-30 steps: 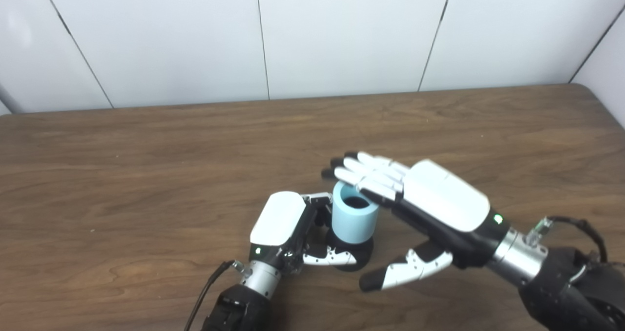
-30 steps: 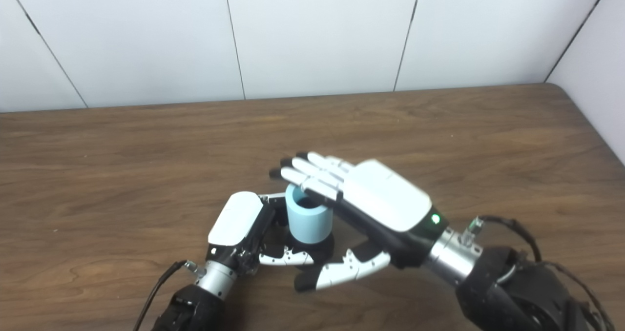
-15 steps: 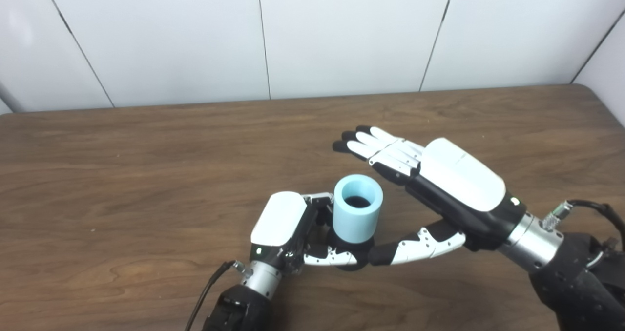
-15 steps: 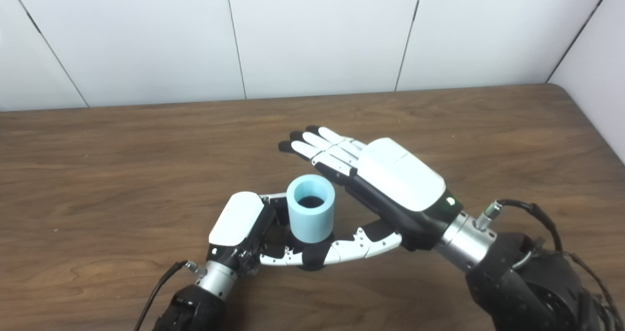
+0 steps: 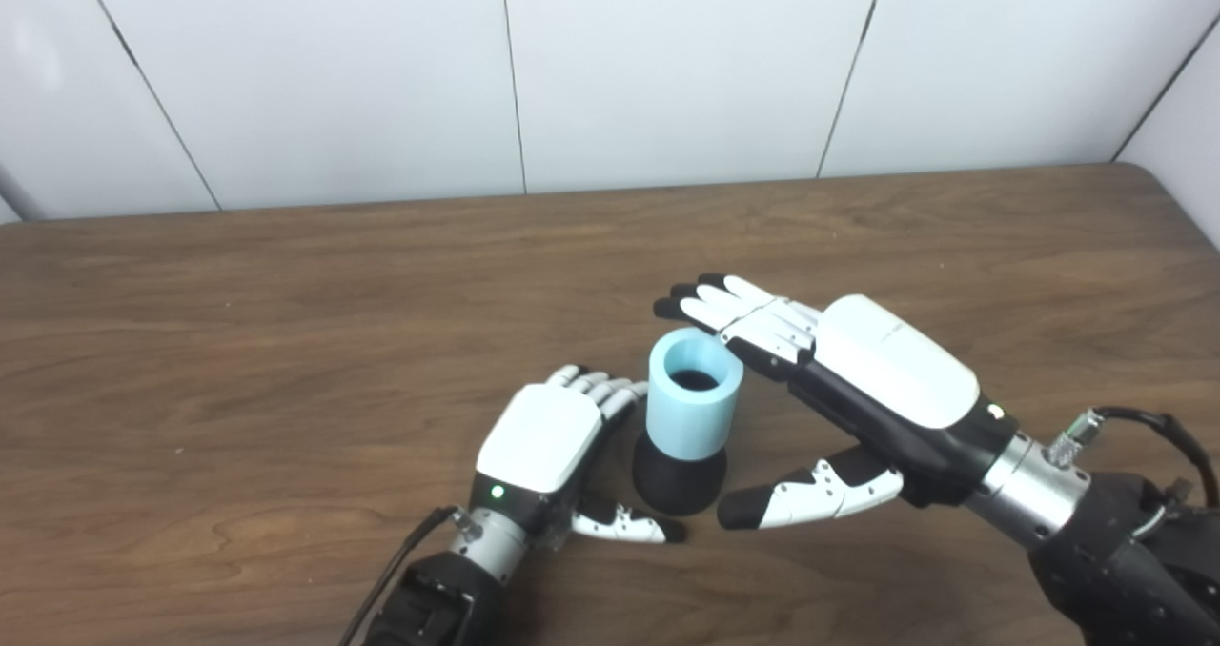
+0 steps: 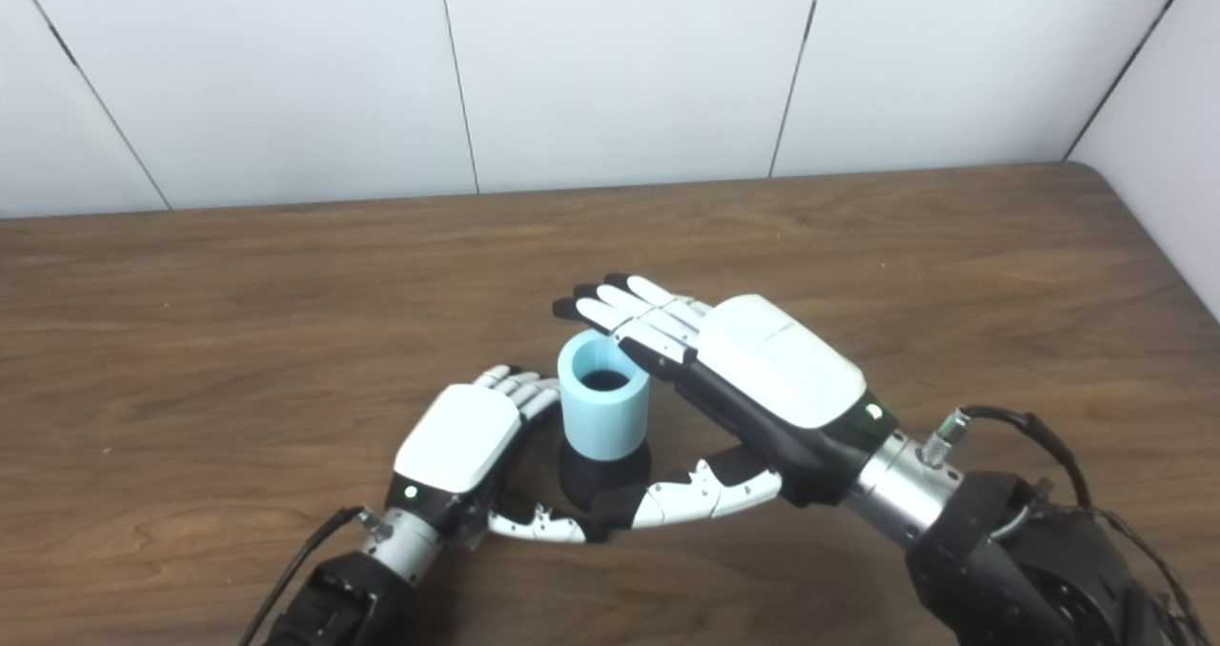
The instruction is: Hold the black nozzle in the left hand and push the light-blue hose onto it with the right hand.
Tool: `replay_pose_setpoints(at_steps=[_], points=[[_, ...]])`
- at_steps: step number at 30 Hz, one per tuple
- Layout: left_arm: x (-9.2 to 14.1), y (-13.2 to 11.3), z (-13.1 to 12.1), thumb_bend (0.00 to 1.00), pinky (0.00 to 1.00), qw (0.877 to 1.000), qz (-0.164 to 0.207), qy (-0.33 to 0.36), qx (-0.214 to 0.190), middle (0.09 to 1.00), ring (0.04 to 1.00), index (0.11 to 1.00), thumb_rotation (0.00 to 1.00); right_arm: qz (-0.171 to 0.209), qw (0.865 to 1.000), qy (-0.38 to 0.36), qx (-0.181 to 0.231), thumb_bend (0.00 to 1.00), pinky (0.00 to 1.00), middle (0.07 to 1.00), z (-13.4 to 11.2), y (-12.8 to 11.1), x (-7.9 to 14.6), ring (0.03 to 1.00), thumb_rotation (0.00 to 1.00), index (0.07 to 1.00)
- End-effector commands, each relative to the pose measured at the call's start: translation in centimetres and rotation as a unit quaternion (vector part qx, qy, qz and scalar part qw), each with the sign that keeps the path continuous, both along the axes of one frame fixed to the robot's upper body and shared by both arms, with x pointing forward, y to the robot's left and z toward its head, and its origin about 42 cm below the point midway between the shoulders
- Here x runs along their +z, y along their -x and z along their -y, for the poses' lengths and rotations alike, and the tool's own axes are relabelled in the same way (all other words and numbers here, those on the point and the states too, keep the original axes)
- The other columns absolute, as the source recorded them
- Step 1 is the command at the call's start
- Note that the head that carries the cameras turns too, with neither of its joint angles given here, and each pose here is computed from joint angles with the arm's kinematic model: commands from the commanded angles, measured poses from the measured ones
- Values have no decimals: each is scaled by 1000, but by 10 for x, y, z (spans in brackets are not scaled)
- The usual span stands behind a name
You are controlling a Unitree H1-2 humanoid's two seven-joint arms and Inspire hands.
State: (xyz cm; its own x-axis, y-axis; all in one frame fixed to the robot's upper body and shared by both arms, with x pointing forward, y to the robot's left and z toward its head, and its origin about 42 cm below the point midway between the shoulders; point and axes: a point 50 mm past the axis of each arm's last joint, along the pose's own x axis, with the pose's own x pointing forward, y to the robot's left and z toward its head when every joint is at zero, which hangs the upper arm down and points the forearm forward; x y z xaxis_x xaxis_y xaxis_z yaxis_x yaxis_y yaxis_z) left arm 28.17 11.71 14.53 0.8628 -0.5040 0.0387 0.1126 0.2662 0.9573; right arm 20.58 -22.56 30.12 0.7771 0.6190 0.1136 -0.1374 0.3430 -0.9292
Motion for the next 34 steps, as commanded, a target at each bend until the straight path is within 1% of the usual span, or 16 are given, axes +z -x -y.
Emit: replay_pose_setpoints(at_steps=[1,7,10,12,15,18,20,22,23,25,26,27,30,32,33,34], points=[[27,-9,-1,1000,917,999,44,10,3,875,876,867,594,26,1000,-4,-1,589,909,969,1,1,7,992,1000,963],[44,-13,-16,1000,912,998,50,18,29,890,888,889,627,25,1000,-5,-5,590,914,968,3,-1,5,992,1000,968],[53,-15,-28,1000,908,997,55,35,44,896,890,906,622,24,1000,-9,-8,594,914,969,5,-2,3,991,1000,969],[58,-16,-37,1000,861,995,63,58,57,866,850,893,632,24,1000,-15,-11,592,907,967,7,-3,1,987,1000,966],[64,-16,-52,1000,742,991,72,89,72,822,789,861,631,22,999,-26,-18,586,894,965,10,-6,-2,980,1000,959],[70,-16,-70,1000,668,986,77,127,78,807,768,836,613,10,998,-46,-33,600,884,972,13,-8,-5,987,1000,954],[74,-14,-84,1000,647,982,74,148,88,806,768,828,626,-2,997,-67,-43,609,887,978,15,-10,-8,993,1000,955],[77,-12,-92,1000,655,980,67,159,96,819,786,832,640,-13,995,-82,-50,609,900,988,18,-11,-10,999,1000,965],[79,-9,-99,1000,657,977,61,177,104,821,790,834,643,-20,992,-106,-59,608,902,989,19,-12,-13,1000,1000,967],[80,-3,-110,988,660,968,53,215,114,821,794,834,609,-30,986,-144,-79,592,904,975,23,-14,-22,978,1000,962],[79,0,-115,985,662,962,44,243,119,820,793,834,601,-35,982,-164,-92,588,905,973,25,-15,-28,975,1000,962],[76,3,-119,963,683,955,33,267,126,828,800,841,586,-40,977,-182,-106,595,904,968,26,-15,-34,969,1000,960],[71,11,-125,904,736,938,2,316,142,845,825,856,606,-54,965,-220,-132,621,918,970,30,-16,-49,972,1000,963],[64,17,-128,825,788,924,-33,354,143,862,848,873,652,-61,952,-262,-145,579,896,976,31,-17,-64,965,1000,961],[59,20,-130,799,804,914,-60,375,145,870,855,885,684,-63,945,-280,-155,565,874,973,33,-17,-73,957,1000,955],[53,23,-131,785,822,905,-83,391,145,895,879,908,754,-65,937,-298,-167,543,852,971,35,-18,-84,947,1000,952]])
